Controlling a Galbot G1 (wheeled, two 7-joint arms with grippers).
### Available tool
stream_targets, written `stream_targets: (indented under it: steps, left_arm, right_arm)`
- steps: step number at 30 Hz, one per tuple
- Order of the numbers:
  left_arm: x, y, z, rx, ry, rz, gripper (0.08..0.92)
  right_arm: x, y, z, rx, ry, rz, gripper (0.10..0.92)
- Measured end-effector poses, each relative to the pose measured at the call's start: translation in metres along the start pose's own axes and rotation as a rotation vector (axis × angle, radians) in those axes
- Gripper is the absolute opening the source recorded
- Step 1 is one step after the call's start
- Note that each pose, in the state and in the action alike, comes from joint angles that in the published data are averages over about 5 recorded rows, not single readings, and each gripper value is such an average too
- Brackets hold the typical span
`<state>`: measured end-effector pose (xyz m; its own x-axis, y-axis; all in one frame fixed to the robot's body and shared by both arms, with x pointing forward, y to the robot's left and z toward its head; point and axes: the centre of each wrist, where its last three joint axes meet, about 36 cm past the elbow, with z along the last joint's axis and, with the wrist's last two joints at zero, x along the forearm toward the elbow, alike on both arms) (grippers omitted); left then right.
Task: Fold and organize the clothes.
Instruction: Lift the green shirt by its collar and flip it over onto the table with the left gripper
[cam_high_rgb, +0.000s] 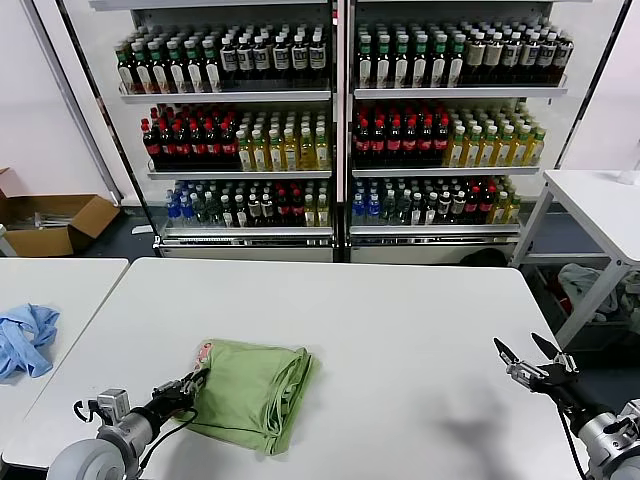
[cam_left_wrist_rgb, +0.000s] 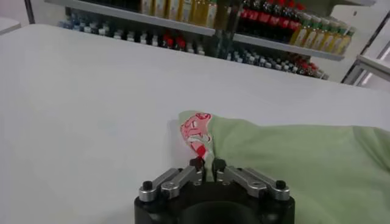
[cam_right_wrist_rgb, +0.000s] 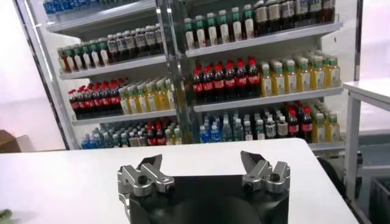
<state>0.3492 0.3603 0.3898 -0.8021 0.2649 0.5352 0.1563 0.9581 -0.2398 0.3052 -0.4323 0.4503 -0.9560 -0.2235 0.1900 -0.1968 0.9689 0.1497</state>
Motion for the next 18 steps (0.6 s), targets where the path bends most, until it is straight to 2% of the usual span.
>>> stream_targets:
  steps: [3,8,12,18]
  left_arm:
    - [0.003,-0.001,0.002,0.01,-0.019,-0.019,0.11]
    - [0.015,0.001,-0.002,0.031,-0.076,-0.086,0.109]
    - [0.033,0.014,-0.013,0.029,-0.128,-0.162,0.109]
    - [0.065,0.051,-0.042,-0.008,-0.197,-0.3,0.109]
  right_arm:
    - [0.001,-0.001,-0.003,0.002,-0.005,0.001,0.823]
    - [0.001,-0.003,-0.005,0.001,-0.009,0.003,0.823]
    - [-0.001,-0.002,-0.004,-0.001,-0.011,-0.002,0.823]
    - [-0.005,0.002,-0.003,-0.007,-0.015,-0.013,0.823]
